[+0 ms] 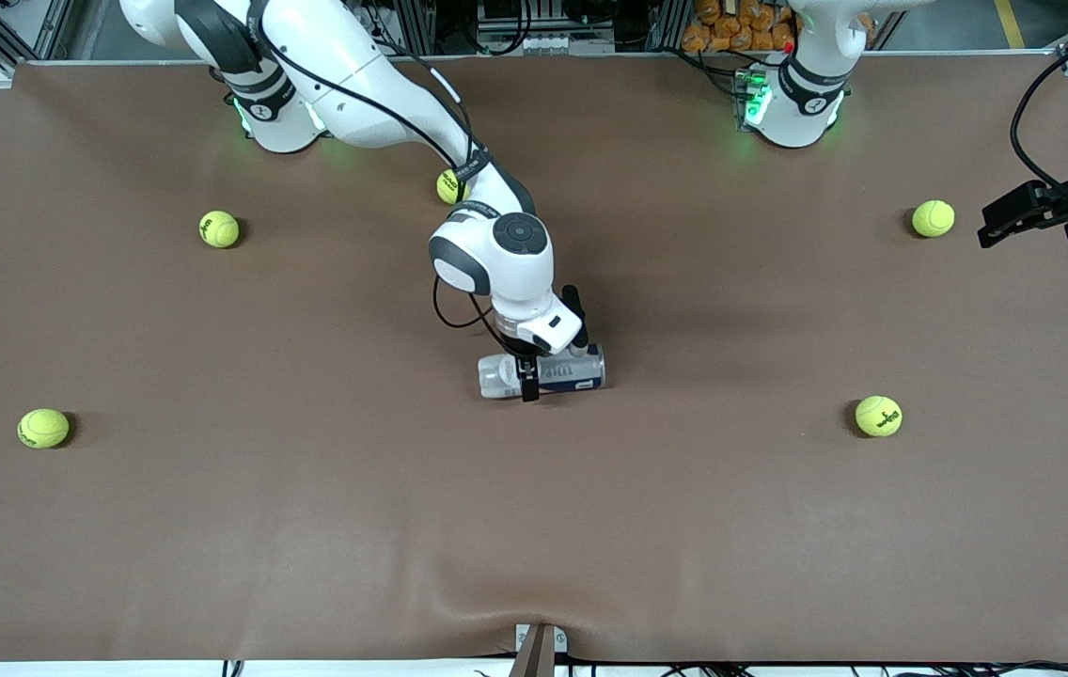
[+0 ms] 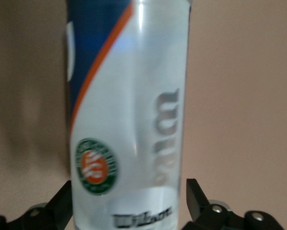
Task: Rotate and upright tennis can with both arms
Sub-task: 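Lift the tennis can with the right gripper and carry it to mid-table, then lower the can onto the table on its side and open the right gripper, then retract the right gripper while the left gripper reaches toward the can, then close the left gripper around the can's end, then lift the can with the left gripper and rotate it upright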
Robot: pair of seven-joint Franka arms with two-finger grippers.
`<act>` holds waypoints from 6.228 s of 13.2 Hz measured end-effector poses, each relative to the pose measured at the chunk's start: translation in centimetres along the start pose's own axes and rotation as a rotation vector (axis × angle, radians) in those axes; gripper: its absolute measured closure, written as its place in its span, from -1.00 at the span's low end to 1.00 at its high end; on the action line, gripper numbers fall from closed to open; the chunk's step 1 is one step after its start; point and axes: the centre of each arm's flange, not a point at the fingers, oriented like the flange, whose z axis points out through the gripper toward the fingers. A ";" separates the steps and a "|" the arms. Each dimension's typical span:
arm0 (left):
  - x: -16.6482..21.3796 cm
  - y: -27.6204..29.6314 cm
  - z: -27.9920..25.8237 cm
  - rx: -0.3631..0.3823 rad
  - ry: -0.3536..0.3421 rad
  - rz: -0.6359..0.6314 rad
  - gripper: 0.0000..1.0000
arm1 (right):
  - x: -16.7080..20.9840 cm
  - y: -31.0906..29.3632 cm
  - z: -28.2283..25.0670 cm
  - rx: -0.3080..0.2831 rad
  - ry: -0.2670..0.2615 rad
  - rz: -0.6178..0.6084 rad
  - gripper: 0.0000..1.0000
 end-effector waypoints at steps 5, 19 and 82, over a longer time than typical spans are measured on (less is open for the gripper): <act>0.1 0.1 0.1 0.000 -0.002 0.001 -1.00 | 0.3 1.5 -2.6 -0.018 0.003 0.011 -1.00; 6.8 5.9 13.3 -0.295 -0.205 0.020 -1.00 | -20.8 13.4 -16.9 0.062 -0.152 0.525 -1.00; 5.1 26.6 23.6 -0.768 -0.155 -0.202 0.93 | -57.3 7.0 -40.0 0.302 -0.225 1.771 -1.00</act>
